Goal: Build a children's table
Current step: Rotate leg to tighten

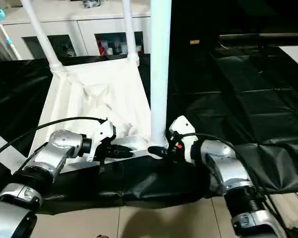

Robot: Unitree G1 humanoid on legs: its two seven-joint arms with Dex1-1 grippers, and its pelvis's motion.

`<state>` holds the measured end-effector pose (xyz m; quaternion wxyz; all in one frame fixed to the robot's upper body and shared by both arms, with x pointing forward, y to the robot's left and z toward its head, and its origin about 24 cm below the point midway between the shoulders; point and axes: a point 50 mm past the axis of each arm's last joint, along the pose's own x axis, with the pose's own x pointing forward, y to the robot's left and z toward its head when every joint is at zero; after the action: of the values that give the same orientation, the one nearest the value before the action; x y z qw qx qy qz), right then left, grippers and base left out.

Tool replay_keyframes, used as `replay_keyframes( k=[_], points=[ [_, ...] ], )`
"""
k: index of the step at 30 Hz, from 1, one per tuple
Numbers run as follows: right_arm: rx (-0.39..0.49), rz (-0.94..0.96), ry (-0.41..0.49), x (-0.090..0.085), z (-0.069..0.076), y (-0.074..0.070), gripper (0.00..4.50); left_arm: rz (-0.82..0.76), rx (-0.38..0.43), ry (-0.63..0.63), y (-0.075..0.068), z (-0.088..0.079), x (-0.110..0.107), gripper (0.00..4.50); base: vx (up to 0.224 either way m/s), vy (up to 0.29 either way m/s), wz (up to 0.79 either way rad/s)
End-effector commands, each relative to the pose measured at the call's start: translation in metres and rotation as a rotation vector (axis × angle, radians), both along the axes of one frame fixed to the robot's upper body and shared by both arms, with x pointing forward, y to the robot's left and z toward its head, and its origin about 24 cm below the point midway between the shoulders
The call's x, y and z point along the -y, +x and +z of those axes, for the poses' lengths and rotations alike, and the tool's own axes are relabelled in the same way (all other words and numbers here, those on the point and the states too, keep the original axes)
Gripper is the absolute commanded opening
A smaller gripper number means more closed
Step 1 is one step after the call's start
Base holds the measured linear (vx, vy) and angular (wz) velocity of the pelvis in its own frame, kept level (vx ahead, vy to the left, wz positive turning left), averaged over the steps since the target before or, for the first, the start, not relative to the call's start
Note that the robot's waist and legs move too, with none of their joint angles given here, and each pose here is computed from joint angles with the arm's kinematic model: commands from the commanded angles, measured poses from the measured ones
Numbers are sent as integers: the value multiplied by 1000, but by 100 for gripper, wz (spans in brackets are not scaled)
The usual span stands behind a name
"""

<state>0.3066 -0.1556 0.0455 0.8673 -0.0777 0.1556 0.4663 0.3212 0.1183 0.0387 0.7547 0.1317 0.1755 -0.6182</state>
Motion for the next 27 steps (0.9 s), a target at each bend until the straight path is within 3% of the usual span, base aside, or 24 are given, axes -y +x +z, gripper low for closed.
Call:
replay_keyframes(
  k=[1, 8, 11, 16, 19, 20, 22, 27],
  points=[
    [25, -143, -1, 2, 0, 11, 272, 22, -27, -49, -3, -6, 10, 0, 0, 0, 0],
    [-1, -411, -22, -21, -14, 26, 270, 226, -7, 6, 13, -11, 35, 0, 0, 0, 0],
    [-58, -620, -36, -30, -22, 36, 270, 379, 17, 33, 24, -10, 52, 0, 0, 0, 0],
    [-68, -669, -32, -43, -21, 42, 270, 419, 42, 47, 28, -6, 65, 0, 0, 0, 0],
    [-14, -627, -46, -53, -14, 45, 270, 400, 60, 36, 28, -2, 74, 0, 0, 0, 0],
    [-15, -629, -5, -52, -13, 45, 270, 380, 67, 40, 27, -3, 74, 0, 0, 0, 0],
    [-15, -614, 12, -51, -12, 44, 326, 367, 73, 44, 26, -5, 72, 0, 0, 0, 0],
    [15, -537, 39, -49, -8, 42, 374, 359, 66, 46, 26, -7, 64, 0, 0, 0, 0]
  ],
)
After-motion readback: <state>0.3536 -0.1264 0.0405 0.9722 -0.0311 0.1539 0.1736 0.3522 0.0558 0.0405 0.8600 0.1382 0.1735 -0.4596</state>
